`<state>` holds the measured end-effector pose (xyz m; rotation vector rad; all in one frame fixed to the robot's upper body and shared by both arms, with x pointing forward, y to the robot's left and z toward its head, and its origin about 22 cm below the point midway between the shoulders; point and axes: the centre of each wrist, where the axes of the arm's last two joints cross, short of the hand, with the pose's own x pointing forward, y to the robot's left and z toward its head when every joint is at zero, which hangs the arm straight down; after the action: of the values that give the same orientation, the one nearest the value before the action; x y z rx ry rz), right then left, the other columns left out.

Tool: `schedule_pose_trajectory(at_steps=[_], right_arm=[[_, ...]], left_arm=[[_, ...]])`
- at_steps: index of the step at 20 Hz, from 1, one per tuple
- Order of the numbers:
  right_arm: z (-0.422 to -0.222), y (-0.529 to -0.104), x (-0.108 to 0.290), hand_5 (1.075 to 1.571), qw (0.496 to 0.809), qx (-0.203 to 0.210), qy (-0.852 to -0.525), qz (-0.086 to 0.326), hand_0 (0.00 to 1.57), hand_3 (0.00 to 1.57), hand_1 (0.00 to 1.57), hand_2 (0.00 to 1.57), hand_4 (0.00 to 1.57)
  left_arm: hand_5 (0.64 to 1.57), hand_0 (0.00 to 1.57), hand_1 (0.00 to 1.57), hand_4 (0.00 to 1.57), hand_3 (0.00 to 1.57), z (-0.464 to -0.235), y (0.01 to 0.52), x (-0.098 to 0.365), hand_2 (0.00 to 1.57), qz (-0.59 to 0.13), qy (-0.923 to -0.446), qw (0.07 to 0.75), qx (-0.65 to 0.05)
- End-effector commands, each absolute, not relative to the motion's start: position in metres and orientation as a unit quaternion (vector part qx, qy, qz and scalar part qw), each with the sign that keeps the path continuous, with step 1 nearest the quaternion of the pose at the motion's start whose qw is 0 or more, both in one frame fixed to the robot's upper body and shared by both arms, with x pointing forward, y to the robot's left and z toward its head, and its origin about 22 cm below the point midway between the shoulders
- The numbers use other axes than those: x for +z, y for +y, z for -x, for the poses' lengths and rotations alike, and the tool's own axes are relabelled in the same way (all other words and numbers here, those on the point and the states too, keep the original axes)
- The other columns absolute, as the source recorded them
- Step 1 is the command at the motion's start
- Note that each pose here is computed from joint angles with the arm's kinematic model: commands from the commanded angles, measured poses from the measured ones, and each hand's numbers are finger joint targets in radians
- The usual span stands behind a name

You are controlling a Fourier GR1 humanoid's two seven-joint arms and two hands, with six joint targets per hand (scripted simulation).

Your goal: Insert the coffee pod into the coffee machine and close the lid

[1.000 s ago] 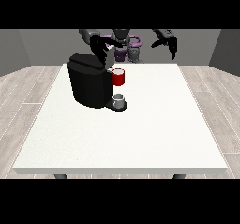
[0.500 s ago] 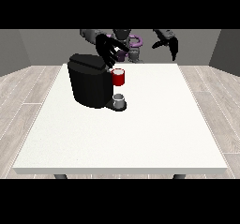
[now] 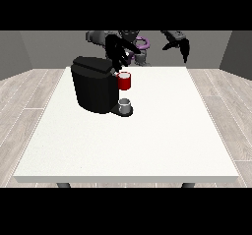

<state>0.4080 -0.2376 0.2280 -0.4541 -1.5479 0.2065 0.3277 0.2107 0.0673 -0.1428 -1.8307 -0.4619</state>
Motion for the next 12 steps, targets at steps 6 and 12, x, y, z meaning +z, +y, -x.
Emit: schedule_pose_trajectory(at_steps=[6,12], right_arm=[[-0.388,-0.187,0.305,1.571,0.559,0.150,-0.801,0.155,0.00,0.00,0.00,0.00,0.00],[-0.399,-0.172,0.310,1.571,0.505,0.140,-0.840,0.139,0.00,0.00,0.00,0.00,0.00]], left_arm=[[1.571,0.00,0.00,0.40,0.00,-0.340,0.190,0.088,0.00,0.086,-0.797,0.552,-0.228],[1.571,0.00,0.00,0.25,0.00,-0.348,0.195,0.121,0.00,0.096,-0.819,0.515,-0.235]])
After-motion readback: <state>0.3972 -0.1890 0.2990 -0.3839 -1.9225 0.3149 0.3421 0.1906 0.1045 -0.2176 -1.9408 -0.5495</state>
